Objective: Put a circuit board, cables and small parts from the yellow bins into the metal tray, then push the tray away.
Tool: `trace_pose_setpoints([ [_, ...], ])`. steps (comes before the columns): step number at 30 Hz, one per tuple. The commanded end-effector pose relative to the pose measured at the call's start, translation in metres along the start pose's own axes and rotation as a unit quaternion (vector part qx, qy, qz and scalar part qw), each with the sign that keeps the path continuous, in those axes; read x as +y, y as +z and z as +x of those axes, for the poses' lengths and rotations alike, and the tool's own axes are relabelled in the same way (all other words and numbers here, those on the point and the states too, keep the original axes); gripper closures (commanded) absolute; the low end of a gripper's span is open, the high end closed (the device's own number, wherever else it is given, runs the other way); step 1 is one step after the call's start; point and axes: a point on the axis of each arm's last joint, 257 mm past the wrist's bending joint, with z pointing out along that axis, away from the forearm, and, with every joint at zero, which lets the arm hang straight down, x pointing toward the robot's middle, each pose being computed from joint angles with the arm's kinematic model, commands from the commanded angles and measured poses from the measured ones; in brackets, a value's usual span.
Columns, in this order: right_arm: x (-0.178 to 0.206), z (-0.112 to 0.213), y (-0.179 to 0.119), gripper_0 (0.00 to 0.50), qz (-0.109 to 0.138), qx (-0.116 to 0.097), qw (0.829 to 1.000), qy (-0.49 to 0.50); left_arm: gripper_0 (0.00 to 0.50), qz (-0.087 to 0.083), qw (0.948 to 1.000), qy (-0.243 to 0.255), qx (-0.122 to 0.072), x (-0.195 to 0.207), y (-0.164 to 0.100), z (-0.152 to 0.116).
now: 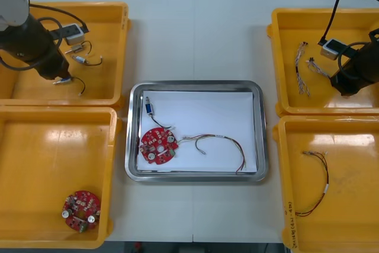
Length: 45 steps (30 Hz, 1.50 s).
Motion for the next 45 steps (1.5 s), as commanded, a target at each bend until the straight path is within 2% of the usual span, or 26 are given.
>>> trace_pose_setpoints([
  [1,-0.005,-0.012,-0.024,0.5,0.009,-0.017,1.0,0.015,0.0,-0.025,0.9995,0.016,-0.01,0.022,-0.009,-0.012],
  [9,-0.005,-0.023,-0.072,0.5,0.014,-0.019,1.0,-0.003,0.0,-0.014,0.9998,0.012,-0.008,0.016,0.004,-0.009],
  [16,0.011,-0.03,-0.107,0.5,0.012,-0.007,0.999,-0.032,0.0,-0.006,0.9997,0.001,-0.021,0.011,0.021,-0.012],
  [20,0.026,-0.033,-0.131,0.5,0.011,0.002,0.999,-0.052,0.0,-0.013,0.9997,0.008,-0.021,0.009,0.028,-0.015],
  [23,0.023,-0.046,-0.148,0.5,0.036,-0.018,0.997,-0.066,0.0,-0.017,0.9996,0.009,-0.022,0.009,0.032,-0.016],
  [28,0.023,-0.071,-0.178,0.5,0.077,-0.055,0.991,-0.095,0.0,-0.013,0.9995,0.006,-0.026,0.007,0.032,-0.018],
  [29,0.025,-0.073,-0.18,0.5,0.08,-0.059,0.99,-0.098,0.035,-0.013,0.9995,0.006,-0.026,0.007,0.032,-0.018],
  [31,0.028,-0.081,-0.186,0.5,0.085,-0.069,0.988,-0.109,0.317,-0.013,0.9996,0.006,-0.026,0.006,0.032,-0.019],
  [32,0.032,-0.085,-0.189,0.5,0.085,-0.076,0.987,-0.116,0.483,-0.012,0.9995,0.005,-0.027,0.006,0.032,-0.019],
  [33,0.034,-0.087,-0.19,0.5,0.083,-0.08,0.986,-0.12,0.498,-0.012,0.9995,0.006,-0.027,0.006,0.032,-0.019],
  [37,0.051,-0.101,-0.194,0.5,0.064,-0.104,0.982,-0.145,0.5,-0.011,0.9996,0.006,-0.027,0.005,0.032,-0.019],
  [41,0.074,-0.111,-0.189,0.5,0.041,-0.112,0.977,-0.177,0.5,-0.011,0.9996,0.004,-0.025,0.006,0.031,-0.017],
  [43,0.088,-0.12,-0.191,0.5,0.036,-0.118,0.971,-0.203,0.5,-0.012,0.9996,0.001,-0.026,0.009,0.028,-0.015],
  [45,0.103,-0.13,-0.196,0.5,0.043,-0.124,0.963,-0.235,0.5,-0.008,0.9996,-0.004,-0.028,0.01,0.023,-0.015],
])
